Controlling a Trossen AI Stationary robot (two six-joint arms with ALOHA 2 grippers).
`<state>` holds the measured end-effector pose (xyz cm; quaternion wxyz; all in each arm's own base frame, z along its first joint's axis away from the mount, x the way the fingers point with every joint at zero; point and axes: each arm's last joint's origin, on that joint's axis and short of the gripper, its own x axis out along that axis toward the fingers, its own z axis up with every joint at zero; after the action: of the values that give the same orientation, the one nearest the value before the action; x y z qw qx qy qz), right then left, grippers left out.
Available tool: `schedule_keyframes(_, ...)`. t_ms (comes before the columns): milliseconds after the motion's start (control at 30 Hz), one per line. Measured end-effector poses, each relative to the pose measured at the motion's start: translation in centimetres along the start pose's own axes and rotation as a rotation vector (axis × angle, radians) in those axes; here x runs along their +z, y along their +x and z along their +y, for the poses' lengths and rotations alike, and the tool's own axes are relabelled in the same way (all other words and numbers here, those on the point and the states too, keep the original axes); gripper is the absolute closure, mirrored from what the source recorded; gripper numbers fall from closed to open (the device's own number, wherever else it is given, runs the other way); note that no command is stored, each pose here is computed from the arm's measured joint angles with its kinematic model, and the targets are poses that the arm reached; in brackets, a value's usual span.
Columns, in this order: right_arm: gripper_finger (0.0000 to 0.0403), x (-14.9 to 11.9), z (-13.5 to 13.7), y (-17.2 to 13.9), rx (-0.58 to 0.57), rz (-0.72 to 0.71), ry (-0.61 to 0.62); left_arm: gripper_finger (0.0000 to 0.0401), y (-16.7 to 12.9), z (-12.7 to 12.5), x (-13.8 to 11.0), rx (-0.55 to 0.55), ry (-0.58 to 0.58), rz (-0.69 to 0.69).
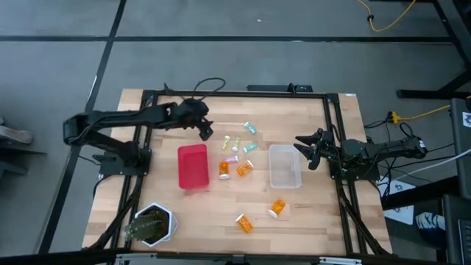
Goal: Pick and place medicine bottles into bin by pill shape (circle, oval)
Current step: Put the big orange pill bottle into the red bin
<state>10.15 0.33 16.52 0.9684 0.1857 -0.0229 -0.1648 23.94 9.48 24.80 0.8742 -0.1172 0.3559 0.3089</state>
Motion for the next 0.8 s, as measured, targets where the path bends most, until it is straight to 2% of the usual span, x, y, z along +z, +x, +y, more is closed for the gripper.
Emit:
schedule_keyframes(67, 0.0209, 0.0, 0.0, 0.0, 0.000, 0.000, 0.000, 0.0189, 0.5, 0.3, -0.1, -0.009, 0.033, 0.052)
schedule_keyframes(167, 0.0209, 0.0, 0.0, 0.0, 0.000, 0.000, 0.000, 0.0190, 1.0, 1.0, 0.0, -0.087, 0.040, 0.085)
schedule_keyframes(467, 0.0209, 0.0, 0.0, 0.0, 0.000, 0.000, 0.000, 0.0189, 1.5, 4.7, 0.4, -0.356, -0.089, 0.120)
schedule_keyframes(600, 0.0209, 0.0, 0.0, 0.0, 0.000, 0.000, 0.000, 0.0190, 1.5, 5.7, 0.1, -0.341, -0.142, 0.154)
schedule_keyframes(800, 0.0209, 0.0, 0.0, 0.0, 0.001, 0.001, 0.002, 0.0190, 1.6, 5.8, 0.0, -0.227, -0.137, 0.160)
